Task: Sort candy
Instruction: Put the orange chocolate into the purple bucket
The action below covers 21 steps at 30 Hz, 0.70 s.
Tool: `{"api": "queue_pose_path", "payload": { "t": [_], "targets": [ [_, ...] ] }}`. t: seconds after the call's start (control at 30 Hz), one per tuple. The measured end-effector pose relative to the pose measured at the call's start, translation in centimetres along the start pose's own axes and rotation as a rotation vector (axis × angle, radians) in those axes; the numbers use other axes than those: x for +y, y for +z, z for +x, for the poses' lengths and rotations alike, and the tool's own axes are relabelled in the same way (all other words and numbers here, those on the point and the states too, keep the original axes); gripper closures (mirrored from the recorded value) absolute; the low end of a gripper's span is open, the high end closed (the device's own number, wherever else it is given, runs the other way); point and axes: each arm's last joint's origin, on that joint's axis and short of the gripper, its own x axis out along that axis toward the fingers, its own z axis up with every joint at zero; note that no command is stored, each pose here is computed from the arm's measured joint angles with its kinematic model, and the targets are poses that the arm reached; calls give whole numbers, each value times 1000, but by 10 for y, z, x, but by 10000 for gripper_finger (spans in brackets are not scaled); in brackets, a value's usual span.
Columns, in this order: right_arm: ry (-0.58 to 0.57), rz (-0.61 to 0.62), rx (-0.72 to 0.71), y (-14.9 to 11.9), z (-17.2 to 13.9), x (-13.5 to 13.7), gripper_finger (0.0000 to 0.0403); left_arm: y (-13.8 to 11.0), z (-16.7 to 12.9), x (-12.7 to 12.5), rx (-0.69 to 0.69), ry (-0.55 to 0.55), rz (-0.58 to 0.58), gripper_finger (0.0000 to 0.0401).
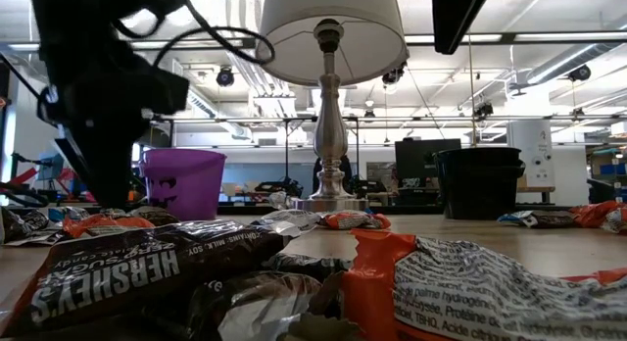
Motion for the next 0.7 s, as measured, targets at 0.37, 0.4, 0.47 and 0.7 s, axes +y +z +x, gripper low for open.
{"api": "queue_pose_path", "payload": {
  "t": [0.37,0.4,0.47,0.7],
  "targets": [
    [11,-3,-4,-7,-4,4,275,7,20,-2,72,24,1,240],
    [12,-2,-6,-7,-5,4,275,6,21,-2,74,26,11,244],
    [14,1,-8,-8,-6,5,275,6,22,-2,74,27,31,257],
    [17,4,-14,-8,-8,3,275,8,14,-3,69,-7,99,362]
  ]
}}
